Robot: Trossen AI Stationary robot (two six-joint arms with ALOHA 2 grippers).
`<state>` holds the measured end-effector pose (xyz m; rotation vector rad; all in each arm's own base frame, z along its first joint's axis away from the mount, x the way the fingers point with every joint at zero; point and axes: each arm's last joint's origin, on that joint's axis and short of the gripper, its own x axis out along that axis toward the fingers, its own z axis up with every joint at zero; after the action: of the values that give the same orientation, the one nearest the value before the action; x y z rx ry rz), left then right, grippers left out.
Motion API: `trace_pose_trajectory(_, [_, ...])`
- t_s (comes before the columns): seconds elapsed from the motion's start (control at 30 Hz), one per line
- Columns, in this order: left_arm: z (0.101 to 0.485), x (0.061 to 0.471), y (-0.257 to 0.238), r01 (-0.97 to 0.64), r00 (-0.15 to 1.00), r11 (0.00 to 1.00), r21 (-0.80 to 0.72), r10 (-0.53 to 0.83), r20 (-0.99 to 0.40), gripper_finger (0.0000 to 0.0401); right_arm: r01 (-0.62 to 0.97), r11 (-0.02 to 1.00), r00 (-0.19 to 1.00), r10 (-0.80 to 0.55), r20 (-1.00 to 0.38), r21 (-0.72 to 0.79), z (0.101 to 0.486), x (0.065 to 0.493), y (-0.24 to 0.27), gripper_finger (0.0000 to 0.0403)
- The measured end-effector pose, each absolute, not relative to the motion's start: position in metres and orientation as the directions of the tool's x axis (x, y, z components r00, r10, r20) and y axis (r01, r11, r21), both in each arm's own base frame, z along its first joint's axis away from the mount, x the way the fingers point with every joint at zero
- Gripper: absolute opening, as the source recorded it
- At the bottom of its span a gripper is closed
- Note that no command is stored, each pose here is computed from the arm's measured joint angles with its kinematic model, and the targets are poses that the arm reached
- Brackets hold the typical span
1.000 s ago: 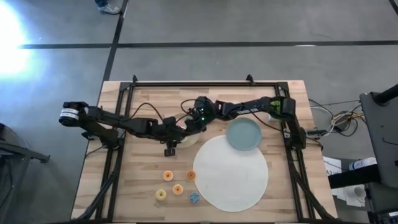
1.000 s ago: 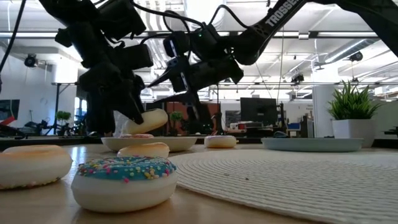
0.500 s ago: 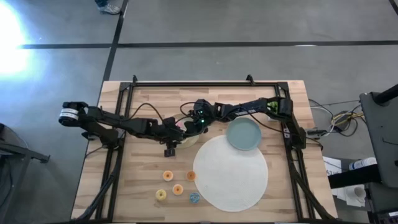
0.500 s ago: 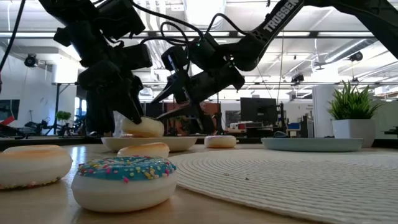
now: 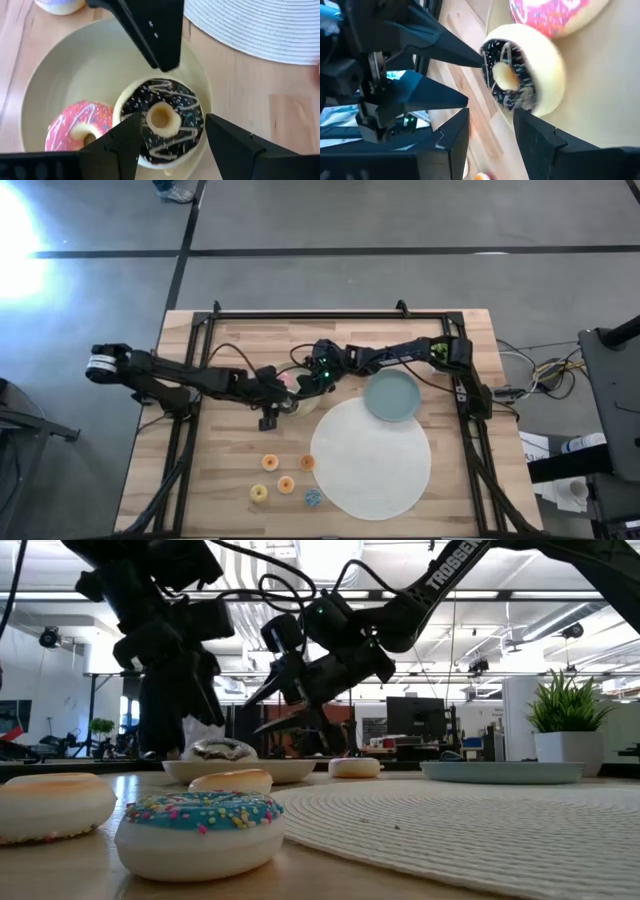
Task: Pick & Place donuts
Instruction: Put the large purple donut on the brown plate
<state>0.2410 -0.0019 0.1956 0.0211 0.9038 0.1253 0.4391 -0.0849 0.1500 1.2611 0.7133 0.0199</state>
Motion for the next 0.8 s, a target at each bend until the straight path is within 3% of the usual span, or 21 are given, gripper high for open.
trace_pose_trajectory(0.17, [0.206, 0.232, -0.002, -0.125, 0.626, 0.991, 0.049, 0.117, -0.771, 0.0193, 0.464, 0.417, 0.766, 0.254, -0.590, 0.782, 0.175, 0.418, -0.105, 0.0144])
trace_pose_trajectory(0.43, [0.220, 0.220, -0.001, -0.156, 0.650, 0.987, 0.033, 0.128, -0.749, 0.0193, 0.771, 0.423, 0.498, 0.064, -0.865, 0.476, 0.179, 0.349, -0.169, 0.0160])
trace_pose_trajectory(0.8, [0.222, 0.212, 0.000, -0.226, 0.623, 0.974, 0.021, 0.161, -0.766, 0.0193, 0.788, 0.479, 0.439, 0.004, -0.899, 0.387, 0.170, 0.334, -0.196, 0.0221])
